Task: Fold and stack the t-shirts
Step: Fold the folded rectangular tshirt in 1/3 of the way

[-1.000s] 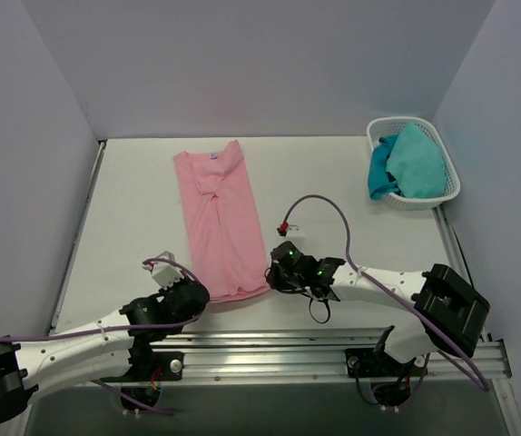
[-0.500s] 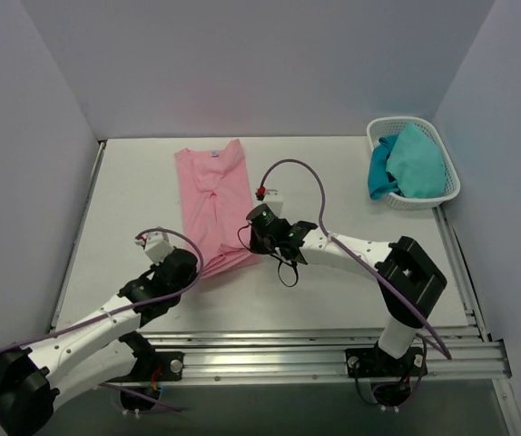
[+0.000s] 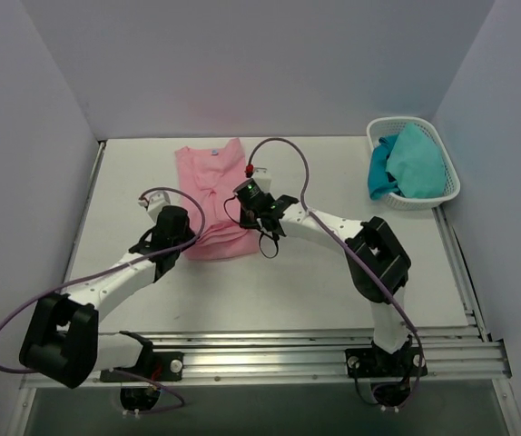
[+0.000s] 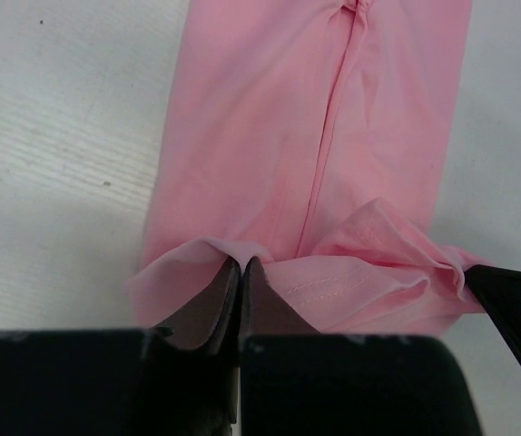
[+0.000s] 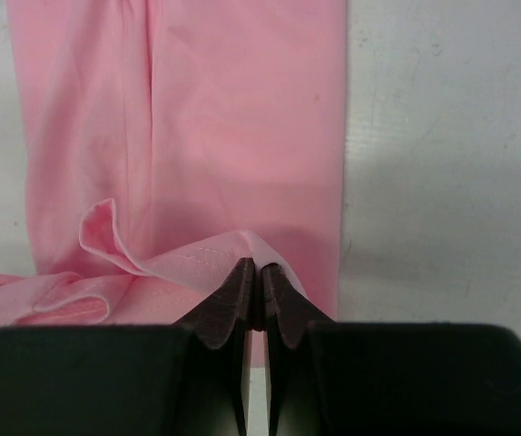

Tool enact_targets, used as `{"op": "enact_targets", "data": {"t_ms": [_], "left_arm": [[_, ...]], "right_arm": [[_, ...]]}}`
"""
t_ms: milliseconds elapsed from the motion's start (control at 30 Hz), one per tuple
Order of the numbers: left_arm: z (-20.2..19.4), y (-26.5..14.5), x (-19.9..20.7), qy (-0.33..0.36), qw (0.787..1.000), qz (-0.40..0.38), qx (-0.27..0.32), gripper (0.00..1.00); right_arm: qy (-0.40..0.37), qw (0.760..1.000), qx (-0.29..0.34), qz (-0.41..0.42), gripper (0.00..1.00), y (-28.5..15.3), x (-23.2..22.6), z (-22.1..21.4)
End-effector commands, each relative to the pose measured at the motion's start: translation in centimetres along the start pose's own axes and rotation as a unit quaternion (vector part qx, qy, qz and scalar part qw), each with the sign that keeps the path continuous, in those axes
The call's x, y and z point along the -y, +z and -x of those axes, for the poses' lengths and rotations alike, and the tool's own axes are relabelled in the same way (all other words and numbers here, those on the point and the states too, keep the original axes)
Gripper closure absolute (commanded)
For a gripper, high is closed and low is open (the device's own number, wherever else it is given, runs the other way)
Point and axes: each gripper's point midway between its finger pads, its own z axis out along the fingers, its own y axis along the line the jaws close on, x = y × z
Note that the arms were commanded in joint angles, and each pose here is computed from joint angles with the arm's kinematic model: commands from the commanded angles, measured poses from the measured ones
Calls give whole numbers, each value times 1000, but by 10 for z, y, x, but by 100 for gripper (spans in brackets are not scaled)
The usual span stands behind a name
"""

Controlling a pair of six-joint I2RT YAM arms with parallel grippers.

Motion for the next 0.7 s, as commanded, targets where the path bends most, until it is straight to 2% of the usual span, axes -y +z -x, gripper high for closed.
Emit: {"op": "enact_targets", "data": {"t_ms": [0, 367, 667], "left_arm": [[28, 15, 39, -5, 997, -70, 22, 98], [45, 88, 36, -24, 997, -75, 2, 98], [70, 120, 53, -31, 995, -98, 7, 98]], "right_arm": [[4, 1000, -2, -21, 100, 13, 14, 20], [43, 999, -24, -16, 100, 69, 36, 50], [55, 998, -8, 35, 100, 91, 10, 93]]}}
